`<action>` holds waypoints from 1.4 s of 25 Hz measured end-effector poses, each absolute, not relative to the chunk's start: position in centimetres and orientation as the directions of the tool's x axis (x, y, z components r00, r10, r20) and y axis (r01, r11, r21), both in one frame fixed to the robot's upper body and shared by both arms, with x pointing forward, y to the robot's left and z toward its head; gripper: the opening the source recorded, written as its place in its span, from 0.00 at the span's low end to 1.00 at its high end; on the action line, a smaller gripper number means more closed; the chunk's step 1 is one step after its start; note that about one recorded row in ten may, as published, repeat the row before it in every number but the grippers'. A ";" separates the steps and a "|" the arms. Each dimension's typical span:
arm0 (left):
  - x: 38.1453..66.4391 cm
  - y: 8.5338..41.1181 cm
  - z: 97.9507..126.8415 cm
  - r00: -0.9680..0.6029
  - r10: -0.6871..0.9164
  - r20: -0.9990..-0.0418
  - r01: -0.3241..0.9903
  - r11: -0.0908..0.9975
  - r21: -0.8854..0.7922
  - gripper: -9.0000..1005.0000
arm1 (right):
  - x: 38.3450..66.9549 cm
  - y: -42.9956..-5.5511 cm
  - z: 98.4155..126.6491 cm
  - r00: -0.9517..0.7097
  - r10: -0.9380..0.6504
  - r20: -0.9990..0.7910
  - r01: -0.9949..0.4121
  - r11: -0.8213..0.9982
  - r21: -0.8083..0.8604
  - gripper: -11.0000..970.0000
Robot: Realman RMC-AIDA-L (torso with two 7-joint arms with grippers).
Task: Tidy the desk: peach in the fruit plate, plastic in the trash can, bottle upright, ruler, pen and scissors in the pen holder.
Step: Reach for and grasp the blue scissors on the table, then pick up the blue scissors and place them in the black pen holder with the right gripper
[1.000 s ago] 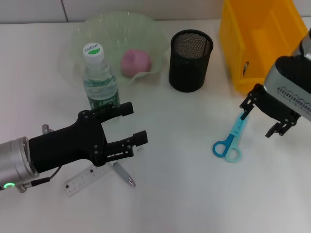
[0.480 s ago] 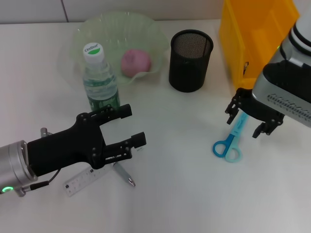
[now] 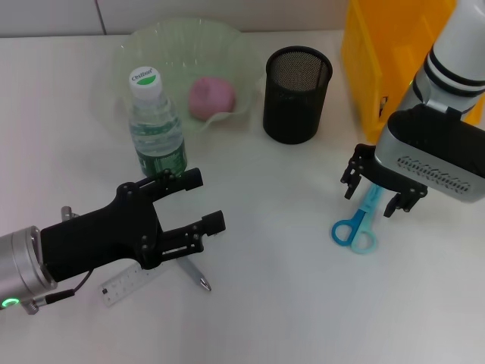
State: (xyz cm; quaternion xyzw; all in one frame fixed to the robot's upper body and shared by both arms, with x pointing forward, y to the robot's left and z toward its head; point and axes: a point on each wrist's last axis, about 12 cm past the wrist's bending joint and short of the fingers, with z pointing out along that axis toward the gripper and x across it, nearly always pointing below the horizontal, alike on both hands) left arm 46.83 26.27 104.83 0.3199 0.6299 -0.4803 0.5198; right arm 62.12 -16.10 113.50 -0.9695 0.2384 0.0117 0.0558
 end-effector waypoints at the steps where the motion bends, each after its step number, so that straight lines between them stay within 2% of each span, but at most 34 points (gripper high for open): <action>1: 46.8 26.3 104.8 -0.259 -0.096 -0.961 0.900 0.337 -0.276 0.80 | 62.1 -16.0 113.4 0.888 -0.458 -0.047 -0.460 -0.882 -0.099 0.57; 9: 46.8 26.4 104.7 -0.260 -0.094 -0.961 0.898 0.342 -0.277 0.80 | 62.2 -15.7 113.1 0.891 -0.451 -0.044 -0.454 -0.886 -0.095 0.51; 14: 46.8 26.4 104.7 -0.261 -0.094 -0.961 0.898 0.342 -0.278 0.80 | 62.2 -15.6 112.9 0.891 -0.451 -0.044 -0.454 -0.887 -0.091 0.43; 31: 46.8 26.5 104.7 -0.262 -0.093 -0.961 0.896 0.347 -0.278 0.80 | 62.2 -15.6 112.1 0.898 -0.439 -0.027 -0.440 -0.894 -0.086 0.40; 35: 46.8 26.4 104.7 -0.262 -0.093 -0.961 0.896 0.346 -0.278 0.80 | 62.3 -15.6 112.1 0.898 -0.439 -0.026 -0.440 -0.894 -0.087 0.35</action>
